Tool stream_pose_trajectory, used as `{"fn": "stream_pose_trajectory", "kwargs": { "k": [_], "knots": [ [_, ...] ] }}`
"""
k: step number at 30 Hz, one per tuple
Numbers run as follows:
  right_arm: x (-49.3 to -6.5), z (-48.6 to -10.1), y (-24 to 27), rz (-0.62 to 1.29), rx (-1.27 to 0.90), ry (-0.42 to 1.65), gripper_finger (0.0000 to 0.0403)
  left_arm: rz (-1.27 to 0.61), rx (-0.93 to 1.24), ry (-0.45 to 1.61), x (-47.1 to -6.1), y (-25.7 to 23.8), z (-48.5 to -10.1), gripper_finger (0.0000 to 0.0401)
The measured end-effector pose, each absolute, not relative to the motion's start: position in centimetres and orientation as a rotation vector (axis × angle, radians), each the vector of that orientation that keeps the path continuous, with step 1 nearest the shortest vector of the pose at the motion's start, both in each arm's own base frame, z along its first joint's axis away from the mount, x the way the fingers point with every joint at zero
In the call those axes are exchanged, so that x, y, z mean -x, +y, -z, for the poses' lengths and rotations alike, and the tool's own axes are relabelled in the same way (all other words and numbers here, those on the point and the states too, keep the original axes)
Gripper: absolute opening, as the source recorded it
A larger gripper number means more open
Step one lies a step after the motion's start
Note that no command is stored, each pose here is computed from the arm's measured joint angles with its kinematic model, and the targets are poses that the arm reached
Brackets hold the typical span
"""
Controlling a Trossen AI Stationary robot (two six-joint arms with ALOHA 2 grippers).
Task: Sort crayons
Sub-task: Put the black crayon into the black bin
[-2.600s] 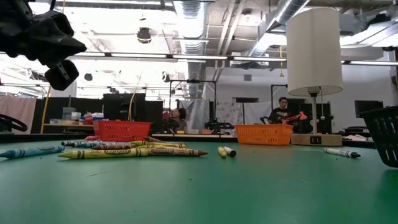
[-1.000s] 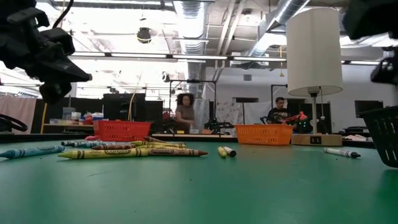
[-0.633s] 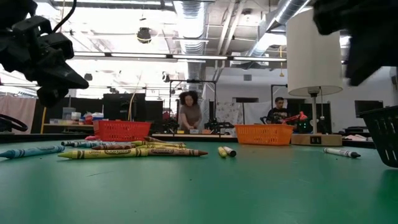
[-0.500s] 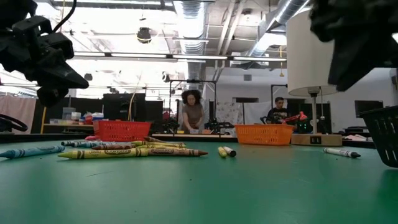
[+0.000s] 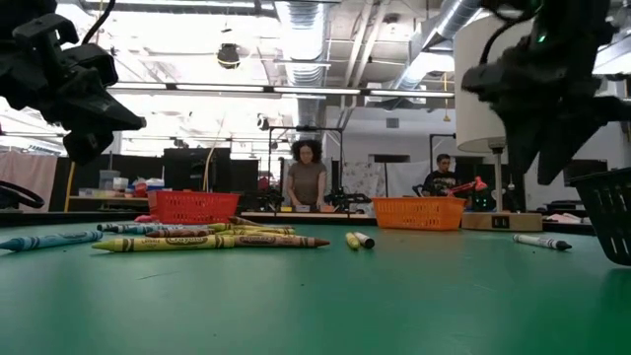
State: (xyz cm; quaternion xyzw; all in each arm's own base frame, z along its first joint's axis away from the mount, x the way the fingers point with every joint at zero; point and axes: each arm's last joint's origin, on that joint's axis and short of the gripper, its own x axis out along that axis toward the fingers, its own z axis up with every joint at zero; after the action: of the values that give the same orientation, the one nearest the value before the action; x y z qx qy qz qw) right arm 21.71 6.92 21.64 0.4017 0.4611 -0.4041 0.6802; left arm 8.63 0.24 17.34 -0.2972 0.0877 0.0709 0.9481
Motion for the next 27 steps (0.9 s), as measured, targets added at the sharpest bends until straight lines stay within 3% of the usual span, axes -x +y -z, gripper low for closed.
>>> {"fn": "stream_pose_trajectory", "kwargs": {
  "k": [4, 8, 27],
  "knots": [
    [-22.9, -20.1, 6.5, 0.964, -0.893, 1.062, 0.0201, -0.134, 0.606, 0.181, -8.6, 0.2, -17.3, 0.0000],
    [-23.9, -18.6, 6.4, 0.999, -0.887, 1.085, 0.0208, -0.126, 0.609, 0.184, -8.6, 0.2, -17.3, 0.0000],
    [-25.0, -16.2, 5.4, 0.974, -0.899, 1.280, 0.0166, -0.144, 0.601, 0.242, -8.5, 0.2, -16.8, 0.0000]
  ]
}}
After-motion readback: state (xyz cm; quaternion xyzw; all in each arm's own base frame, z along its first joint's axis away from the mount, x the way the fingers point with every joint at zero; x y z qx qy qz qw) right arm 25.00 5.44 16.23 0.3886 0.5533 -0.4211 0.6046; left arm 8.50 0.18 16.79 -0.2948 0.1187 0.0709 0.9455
